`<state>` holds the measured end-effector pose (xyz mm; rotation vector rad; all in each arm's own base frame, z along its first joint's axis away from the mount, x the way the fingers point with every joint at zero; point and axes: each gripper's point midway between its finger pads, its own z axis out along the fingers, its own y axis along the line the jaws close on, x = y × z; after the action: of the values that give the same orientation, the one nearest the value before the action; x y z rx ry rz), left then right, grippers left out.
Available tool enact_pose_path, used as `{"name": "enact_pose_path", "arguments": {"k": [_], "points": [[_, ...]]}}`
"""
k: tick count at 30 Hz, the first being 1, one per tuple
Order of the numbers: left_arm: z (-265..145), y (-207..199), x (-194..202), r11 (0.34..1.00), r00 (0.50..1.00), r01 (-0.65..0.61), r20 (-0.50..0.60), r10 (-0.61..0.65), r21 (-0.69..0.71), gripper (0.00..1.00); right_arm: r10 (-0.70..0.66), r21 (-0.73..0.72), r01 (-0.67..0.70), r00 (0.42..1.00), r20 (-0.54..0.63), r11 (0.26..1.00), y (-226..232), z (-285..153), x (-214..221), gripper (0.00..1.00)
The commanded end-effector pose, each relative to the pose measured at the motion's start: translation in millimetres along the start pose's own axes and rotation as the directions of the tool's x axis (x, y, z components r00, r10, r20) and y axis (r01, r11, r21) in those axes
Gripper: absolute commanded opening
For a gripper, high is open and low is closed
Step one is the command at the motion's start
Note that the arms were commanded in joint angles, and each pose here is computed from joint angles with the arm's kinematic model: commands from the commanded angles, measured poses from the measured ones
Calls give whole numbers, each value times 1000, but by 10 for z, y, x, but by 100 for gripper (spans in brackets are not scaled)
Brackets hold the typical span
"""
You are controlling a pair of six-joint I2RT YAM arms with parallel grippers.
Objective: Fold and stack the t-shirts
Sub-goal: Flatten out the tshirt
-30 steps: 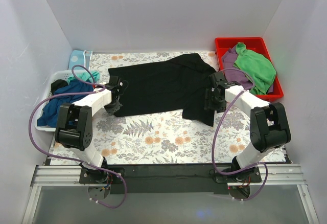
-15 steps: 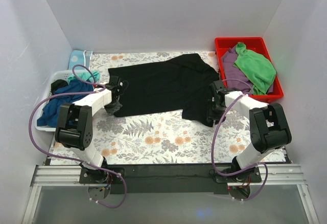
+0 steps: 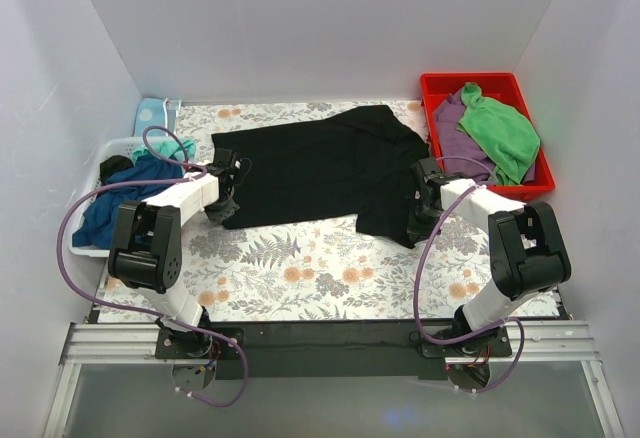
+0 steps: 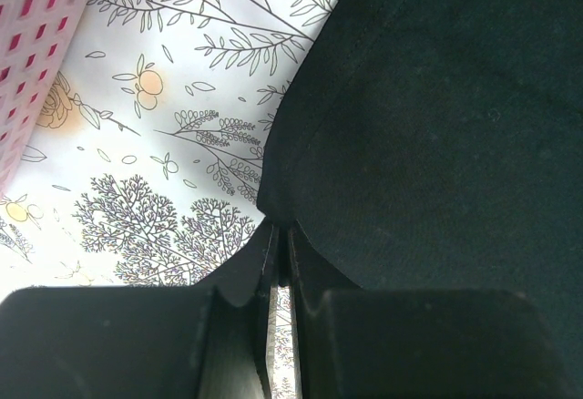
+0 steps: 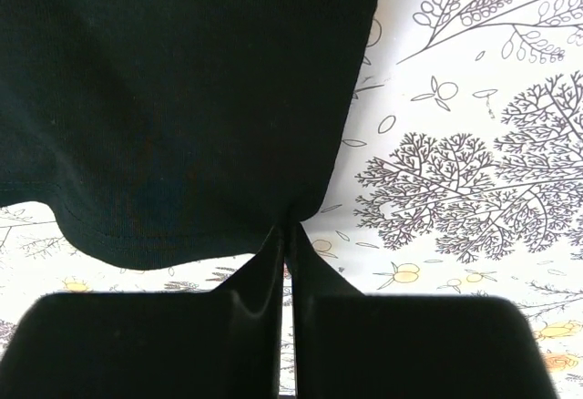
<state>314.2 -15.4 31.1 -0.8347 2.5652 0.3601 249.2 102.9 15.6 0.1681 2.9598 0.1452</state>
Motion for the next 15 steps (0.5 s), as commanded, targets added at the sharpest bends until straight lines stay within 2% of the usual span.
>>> {"name": "enact_pose_path", "arguments": {"k": [1,5,8,12,13,15], "points": [[-111,-12,-202,1000,999,12,52,-12,8,0,18,72,-14,999,-51,997,-151,19,178,1],[-265,-91,-403,999,995,23,93,-27,41,0,15,64,-20,997,72,998,-83,-256,-144,1],[-496,-202,-702,995,987,42,153,-55,89,0,15,48,-26,974,227,999,16,-646,-568,1],[-836,-315,-1097,988,968,56,234,-89,146,0,15,19,-26,898,440,999,138,-1310,-1105,1],[-920,-322,-1183,986,963,58,252,-96,154,0,23,-2,-25,861,509,1000,205,-1595,-1296,1],[-1155,-376,-1419,978,945,65,304,-124,196,0,10,-6,-7,814,581,1000,249,-1894,-1490,1]]}}
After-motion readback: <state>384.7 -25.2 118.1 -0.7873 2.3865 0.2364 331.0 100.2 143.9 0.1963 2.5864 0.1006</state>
